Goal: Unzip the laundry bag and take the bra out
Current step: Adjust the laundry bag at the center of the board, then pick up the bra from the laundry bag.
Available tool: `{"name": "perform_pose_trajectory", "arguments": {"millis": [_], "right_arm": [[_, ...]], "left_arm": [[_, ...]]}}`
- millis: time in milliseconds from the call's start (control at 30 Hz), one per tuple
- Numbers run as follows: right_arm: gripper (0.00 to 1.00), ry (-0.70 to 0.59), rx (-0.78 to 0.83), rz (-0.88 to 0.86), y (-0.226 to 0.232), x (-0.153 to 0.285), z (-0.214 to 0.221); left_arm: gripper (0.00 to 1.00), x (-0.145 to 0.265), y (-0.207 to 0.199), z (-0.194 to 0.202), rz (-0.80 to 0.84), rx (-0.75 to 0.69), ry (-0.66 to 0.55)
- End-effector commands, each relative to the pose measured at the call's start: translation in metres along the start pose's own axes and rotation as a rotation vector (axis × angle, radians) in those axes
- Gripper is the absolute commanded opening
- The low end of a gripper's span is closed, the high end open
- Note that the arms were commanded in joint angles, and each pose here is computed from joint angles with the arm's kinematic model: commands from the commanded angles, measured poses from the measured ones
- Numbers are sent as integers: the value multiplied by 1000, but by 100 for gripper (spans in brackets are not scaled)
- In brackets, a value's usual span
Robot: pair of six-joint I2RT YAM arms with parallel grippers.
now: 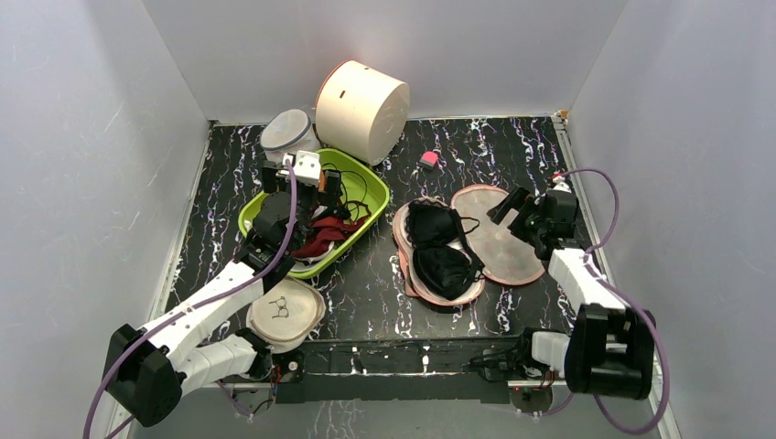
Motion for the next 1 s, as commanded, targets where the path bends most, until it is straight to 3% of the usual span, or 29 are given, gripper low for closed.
{"name": "perform_pose_trajectory", "arguments": {"millis": [0,267,533,633,733,967], "right_arm": [[98,-51,132,-101,32,24,-10],[98,-48,282,-263,101,64,16],[98,68,383,-395,121,85,31],[98,53,409,-433,122,96,34],[98,0,432,-432,120,102,34],[98,-229,387,-239,102,104,22]], "left_arm": [[98,-6,-6,-10,39,58,-7],[98,-5,-13,-3,98,75,-5],[98,3,-60,-8,332,150,33],[98,11,-81,-4,514,248,169],[96,25,-98,3,623,435,325],[91,71,-141,40,641,783,569]]}}
Point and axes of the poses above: each gripper's point midway between its finger pads, its own x axis back along the fingers, its own y axis along the line the jaws close on, z = x × y, the point moved 10 cm from there along x, back along the fingers, and after that the axes turned 6 degrees about x, right-handed, at the moved point
